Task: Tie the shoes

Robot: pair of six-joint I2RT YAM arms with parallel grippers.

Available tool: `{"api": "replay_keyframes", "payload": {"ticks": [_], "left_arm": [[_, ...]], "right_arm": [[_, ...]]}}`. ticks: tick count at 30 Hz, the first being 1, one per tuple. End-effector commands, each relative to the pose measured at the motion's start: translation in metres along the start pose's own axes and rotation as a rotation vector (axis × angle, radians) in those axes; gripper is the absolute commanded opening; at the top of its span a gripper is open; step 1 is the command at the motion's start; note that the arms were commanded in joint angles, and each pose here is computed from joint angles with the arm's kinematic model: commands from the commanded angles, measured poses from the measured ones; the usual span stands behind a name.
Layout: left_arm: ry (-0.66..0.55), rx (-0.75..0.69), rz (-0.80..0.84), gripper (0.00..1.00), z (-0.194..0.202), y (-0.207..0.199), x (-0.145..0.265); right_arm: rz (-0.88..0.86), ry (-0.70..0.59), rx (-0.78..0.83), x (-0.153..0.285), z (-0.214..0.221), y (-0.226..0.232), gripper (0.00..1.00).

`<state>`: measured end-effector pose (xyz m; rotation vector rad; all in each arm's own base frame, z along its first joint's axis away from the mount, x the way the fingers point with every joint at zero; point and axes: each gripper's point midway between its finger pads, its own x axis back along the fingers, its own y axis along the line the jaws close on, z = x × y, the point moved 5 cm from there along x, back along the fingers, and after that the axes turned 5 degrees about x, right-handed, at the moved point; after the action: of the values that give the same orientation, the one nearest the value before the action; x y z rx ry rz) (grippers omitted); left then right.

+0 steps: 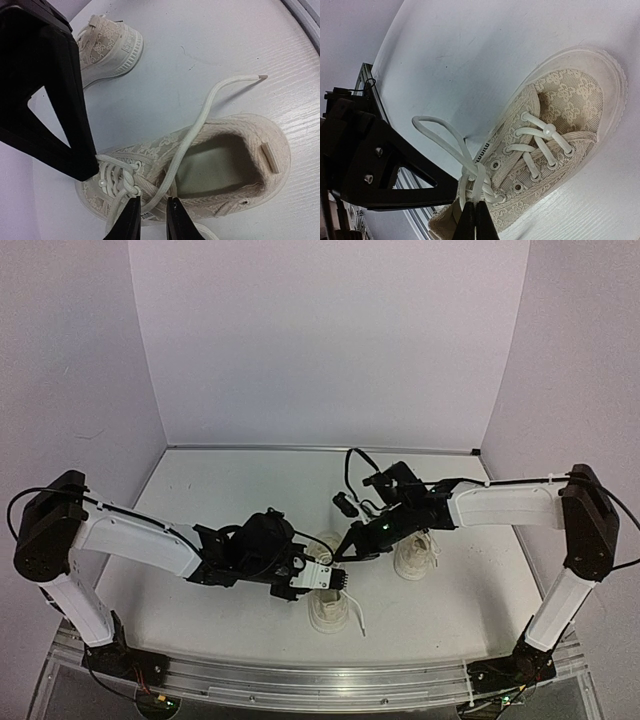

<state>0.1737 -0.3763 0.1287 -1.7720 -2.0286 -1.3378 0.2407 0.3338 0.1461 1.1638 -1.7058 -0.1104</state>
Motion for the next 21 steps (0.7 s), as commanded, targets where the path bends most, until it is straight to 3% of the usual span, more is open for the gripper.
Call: {"api": "replay_keyframes", "payload": {"ticks": [1, 10, 14, 21], "left_arm": [[-0.01, -0.021, -0.033, 0.18, -0.009, 0.011, -0.004], [0.019, -0.023, -0.092, 0.12, -0.006, 0.018, -0.01], [0.004, 0.0, -0.12, 0.01, -0.01, 0.023, -0.008], [-0.063, 0.051, -0.15, 0.0, -0.022, 0.03, 0.003]], "right_arm": [[-0.036, -0.015, 0.015, -0.004, -0.006, 0.005, 0.0], [-0.04, -0.01, 0.011, -0.005, -0.005, 0.005, 0.0], [-0.042, -0.012, 0.012, -0.005, -0.005, 0.005, 0.0], [-0.045, -0.012, 0.009, -0.005, -0.005, 0.005, 0.0]]}}
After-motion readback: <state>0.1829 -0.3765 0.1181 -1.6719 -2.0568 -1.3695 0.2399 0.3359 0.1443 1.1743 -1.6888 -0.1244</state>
